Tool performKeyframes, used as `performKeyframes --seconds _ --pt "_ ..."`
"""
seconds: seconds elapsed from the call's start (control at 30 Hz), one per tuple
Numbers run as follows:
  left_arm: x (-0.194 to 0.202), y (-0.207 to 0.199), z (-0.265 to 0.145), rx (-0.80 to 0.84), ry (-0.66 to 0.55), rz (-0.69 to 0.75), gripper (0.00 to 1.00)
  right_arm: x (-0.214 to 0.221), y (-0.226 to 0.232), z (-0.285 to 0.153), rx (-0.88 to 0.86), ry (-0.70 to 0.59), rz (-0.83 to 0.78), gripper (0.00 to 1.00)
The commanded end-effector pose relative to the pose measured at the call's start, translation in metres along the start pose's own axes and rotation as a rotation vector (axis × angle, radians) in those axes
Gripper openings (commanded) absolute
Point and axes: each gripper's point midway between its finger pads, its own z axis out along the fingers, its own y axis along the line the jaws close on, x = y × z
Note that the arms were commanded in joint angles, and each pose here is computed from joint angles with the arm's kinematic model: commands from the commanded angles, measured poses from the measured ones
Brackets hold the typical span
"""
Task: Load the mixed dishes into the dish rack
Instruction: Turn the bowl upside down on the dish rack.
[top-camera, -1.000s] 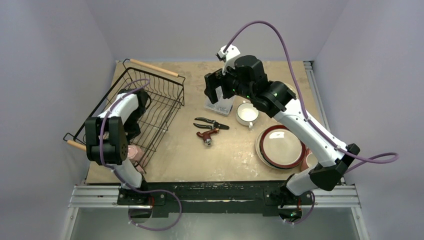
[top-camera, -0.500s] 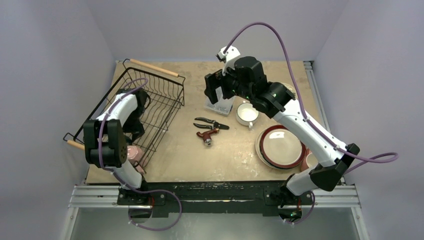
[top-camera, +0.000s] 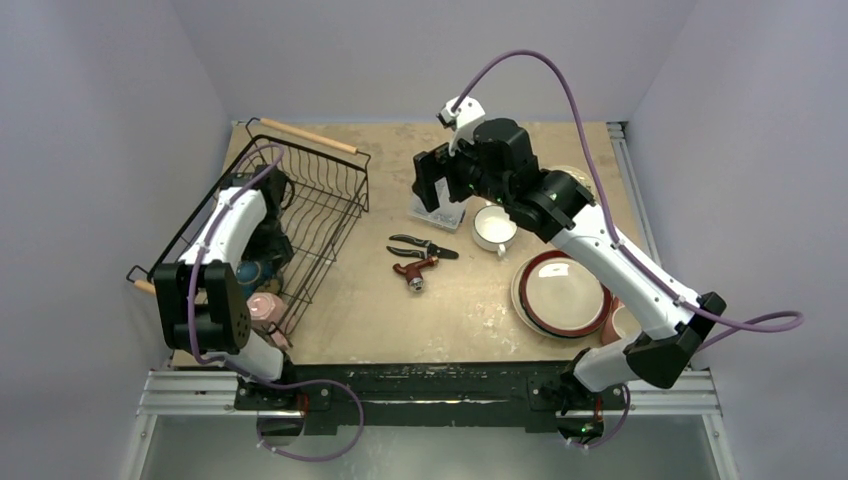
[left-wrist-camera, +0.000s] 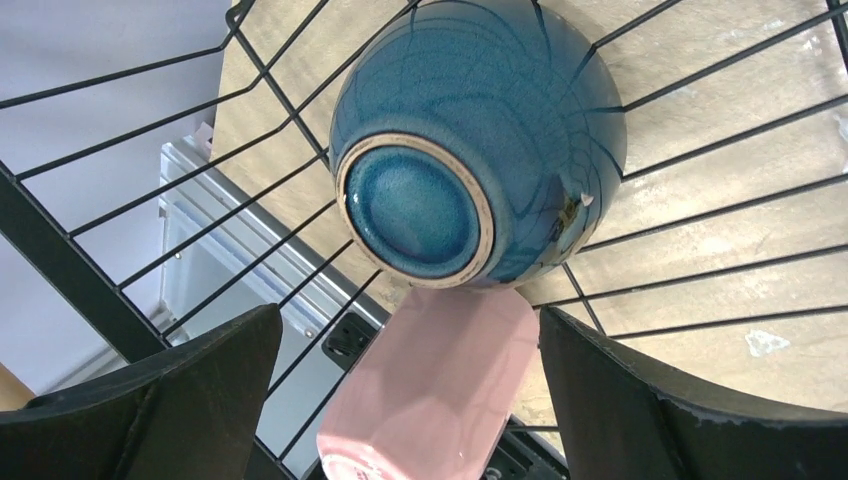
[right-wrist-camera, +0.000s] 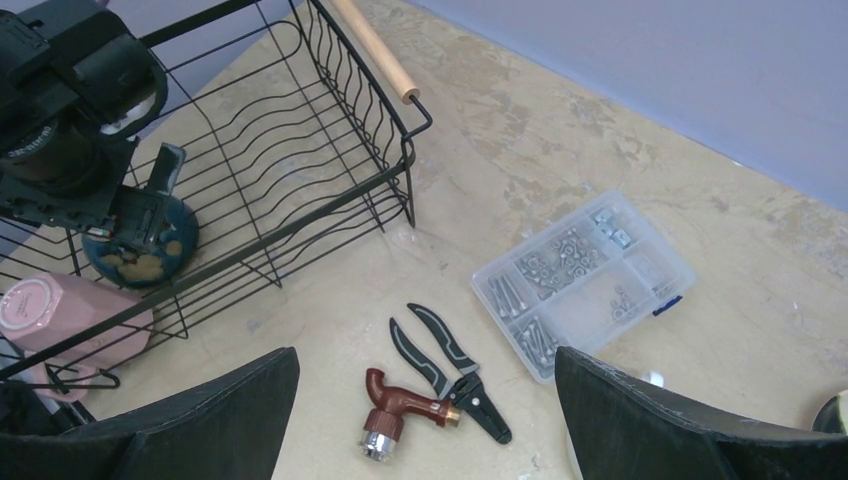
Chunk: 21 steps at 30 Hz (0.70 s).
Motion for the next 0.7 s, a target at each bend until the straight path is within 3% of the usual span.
performKeyframes --seconds 0.0,0.3,0.5,0.67 --pt "-0.003 0.009 -0.019 0.052 -0.049 -0.036 1.0 -0.018 -0.006 -0.009 0.026 -0.082 0.005 0.99" --pt "-0.035 -0.021 -0.038 0.255 -0.177 -0.006 0.95 -0.009 -0.004 -0.01 0.016 -0.079 0.047 0.99" --pt "-0.073 -0.038 -0.024 0.198 -0.186 0.021 0.95 -0.017 -0.005 -0.022 0.015 -0.097 0.038 0.99" --pt "-0.08 -0.042 0.001 0.11 -0.117 0.075 0.82 -0.02 -0.006 -0.027 0.02 -0.1 0.028 0.99"
